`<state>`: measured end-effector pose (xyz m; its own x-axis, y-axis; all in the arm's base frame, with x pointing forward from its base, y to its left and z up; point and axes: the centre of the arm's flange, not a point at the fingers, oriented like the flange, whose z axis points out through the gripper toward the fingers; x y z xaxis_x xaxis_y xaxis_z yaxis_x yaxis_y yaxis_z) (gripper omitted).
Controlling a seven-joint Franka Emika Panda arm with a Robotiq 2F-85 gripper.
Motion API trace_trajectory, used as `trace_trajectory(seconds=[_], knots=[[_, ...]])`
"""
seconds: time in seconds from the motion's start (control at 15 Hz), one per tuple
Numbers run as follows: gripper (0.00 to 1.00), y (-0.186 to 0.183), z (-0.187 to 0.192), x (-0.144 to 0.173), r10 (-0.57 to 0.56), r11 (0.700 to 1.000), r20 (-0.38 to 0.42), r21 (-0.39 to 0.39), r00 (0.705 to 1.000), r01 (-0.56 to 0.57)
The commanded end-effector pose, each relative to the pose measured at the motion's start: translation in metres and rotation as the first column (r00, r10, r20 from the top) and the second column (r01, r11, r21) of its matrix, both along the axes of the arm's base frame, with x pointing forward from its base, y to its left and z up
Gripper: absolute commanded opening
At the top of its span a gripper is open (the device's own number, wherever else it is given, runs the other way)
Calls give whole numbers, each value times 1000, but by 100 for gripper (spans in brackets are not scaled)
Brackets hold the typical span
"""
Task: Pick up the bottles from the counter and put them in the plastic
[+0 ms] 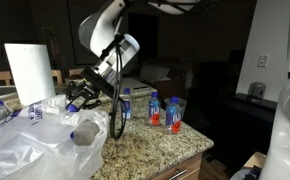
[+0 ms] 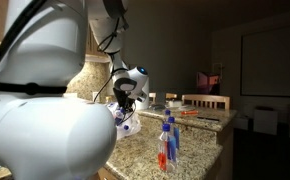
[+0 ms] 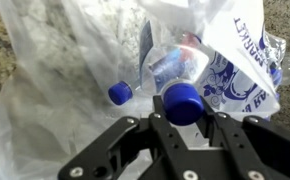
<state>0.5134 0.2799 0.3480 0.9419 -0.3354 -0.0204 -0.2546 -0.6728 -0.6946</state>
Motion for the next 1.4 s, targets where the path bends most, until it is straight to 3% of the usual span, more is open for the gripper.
trace_trajectory(seconds=[0.0,0.13,0.47,0.67,0.8,1.0,1.2,1.33], knots=[[59,28,-36,25,10,996,-8,93,1000,-10],[65,33,-41,27,20,994,-9,106,1000,-19],[97,12,-7,16,20,998,49,62,999,-23],[100,-9,24,2,35,999,75,-27,997,-33],[100,-35,45,-15,65,989,89,-138,994,-52],[100,-78,74,-28,145,948,89,-297,985,-113],[100,-114,99,-34,210,882,87,-447,974,-150],[100,-132,123,-31,234,821,130,-557,963,-124]])
